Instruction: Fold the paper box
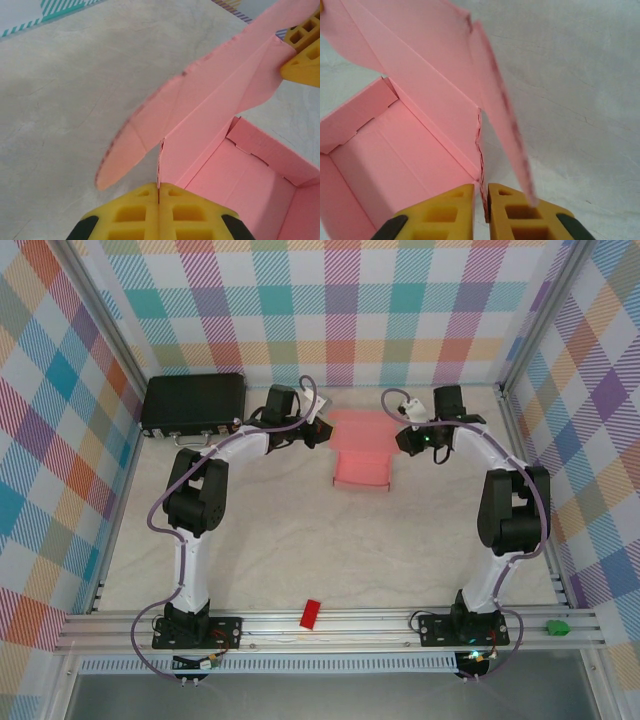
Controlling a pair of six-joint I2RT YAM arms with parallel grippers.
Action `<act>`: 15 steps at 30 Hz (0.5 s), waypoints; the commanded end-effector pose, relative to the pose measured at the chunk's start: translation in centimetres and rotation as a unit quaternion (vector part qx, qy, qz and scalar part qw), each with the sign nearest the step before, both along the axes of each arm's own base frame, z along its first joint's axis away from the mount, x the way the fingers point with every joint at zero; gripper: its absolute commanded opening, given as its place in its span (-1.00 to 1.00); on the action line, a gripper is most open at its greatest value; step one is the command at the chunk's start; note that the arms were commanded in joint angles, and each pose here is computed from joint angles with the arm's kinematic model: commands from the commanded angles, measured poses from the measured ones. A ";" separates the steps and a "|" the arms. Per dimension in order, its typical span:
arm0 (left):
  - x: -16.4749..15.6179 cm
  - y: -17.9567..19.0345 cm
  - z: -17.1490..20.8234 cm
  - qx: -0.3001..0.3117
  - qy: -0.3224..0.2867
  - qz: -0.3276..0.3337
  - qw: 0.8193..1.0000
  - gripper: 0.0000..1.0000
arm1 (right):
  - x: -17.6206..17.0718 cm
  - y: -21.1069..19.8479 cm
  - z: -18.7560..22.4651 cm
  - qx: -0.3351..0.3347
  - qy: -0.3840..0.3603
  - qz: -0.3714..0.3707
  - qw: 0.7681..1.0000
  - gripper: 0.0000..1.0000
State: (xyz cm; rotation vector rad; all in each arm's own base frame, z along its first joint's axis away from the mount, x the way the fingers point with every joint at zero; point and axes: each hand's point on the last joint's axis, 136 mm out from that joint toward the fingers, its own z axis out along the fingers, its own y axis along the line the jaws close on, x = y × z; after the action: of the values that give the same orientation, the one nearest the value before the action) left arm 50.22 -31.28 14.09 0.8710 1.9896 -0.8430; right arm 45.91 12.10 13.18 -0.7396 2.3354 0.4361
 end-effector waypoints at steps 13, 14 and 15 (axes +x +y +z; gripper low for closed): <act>0.1 -0.7 2.7 0.003 -0.016 0.071 0.997 -1.00 | 0.0 0.8 1.8 -0.031 -0.051 -0.062 0.996 -0.84; 0.1 -0.7 2.7 0.005 -0.017 0.078 0.997 -1.00 | 0.0 0.8 1.8 -0.037 -0.057 -0.066 0.996 -0.84; 0.1 -0.7 2.8 0.005 -0.018 0.082 0.996 -1.00 | 0.0 0.8 1.8 -0.041 -0.060 -0.072 0.995 -0.84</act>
State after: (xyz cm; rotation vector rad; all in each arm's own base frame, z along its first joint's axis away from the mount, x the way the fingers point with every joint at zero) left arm 50.55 -31.84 14.11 0.7575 2.0462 -0.7496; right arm 45.51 12.81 13.28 -0.6581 2.3404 0.2841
